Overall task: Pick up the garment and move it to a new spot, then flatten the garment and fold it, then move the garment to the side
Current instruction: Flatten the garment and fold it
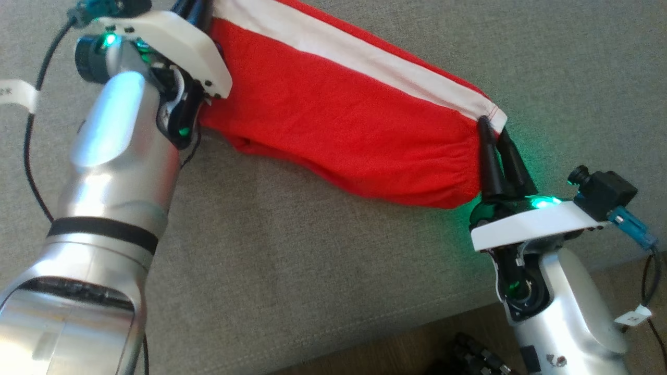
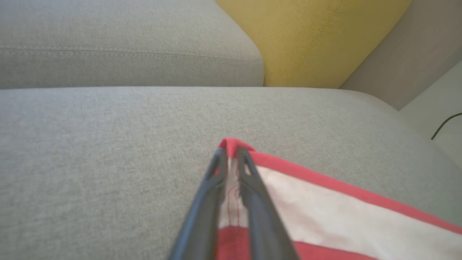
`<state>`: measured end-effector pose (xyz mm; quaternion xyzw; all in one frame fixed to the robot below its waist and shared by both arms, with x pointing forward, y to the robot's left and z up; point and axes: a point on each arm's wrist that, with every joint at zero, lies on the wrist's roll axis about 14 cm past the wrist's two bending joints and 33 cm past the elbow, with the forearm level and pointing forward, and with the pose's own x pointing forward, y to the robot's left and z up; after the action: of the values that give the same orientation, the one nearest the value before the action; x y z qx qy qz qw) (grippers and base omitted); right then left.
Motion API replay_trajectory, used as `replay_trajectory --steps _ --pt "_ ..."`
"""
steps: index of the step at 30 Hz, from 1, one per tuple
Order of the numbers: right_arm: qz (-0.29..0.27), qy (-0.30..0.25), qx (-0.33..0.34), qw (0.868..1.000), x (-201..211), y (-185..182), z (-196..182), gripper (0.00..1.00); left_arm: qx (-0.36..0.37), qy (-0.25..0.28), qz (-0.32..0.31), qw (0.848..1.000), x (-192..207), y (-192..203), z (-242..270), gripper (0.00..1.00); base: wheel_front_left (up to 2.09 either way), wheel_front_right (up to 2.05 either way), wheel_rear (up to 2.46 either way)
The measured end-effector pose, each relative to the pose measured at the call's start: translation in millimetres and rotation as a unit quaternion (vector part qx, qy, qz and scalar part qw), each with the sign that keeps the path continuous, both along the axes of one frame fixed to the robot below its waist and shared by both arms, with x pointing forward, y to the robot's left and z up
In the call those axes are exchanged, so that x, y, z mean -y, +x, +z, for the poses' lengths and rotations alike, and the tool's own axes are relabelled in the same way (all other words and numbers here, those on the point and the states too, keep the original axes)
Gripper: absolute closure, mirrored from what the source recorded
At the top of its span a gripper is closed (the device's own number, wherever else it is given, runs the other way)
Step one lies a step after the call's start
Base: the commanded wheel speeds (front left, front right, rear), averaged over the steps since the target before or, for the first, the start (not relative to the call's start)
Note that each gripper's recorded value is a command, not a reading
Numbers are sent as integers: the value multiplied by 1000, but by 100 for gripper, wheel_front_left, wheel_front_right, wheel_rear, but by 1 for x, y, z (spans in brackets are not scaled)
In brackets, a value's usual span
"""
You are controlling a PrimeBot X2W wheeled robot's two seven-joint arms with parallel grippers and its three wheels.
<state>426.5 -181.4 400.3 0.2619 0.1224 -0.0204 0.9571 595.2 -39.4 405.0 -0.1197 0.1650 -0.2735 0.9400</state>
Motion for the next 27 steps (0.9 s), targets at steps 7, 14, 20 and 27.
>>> replay_trajectory --steps 7,14,20,27 --pt "23 -53 22 998 -5 2 11 0 19 -6 1 1000 -1 -5 5 0 0 0 0" --pt "30 -182 59 981 14 1 36 0 100 -9 33 994 -23 -8 46 0 0 0 0" --pt "27 -200 85 976 14 -2 55 0 170 1 83 982 -60 -33 76 0 0 0 0" --pt "20 -224 124 967 17 -4 86 0 203 29 125 971 -94 -76 91 0 0 0 0"
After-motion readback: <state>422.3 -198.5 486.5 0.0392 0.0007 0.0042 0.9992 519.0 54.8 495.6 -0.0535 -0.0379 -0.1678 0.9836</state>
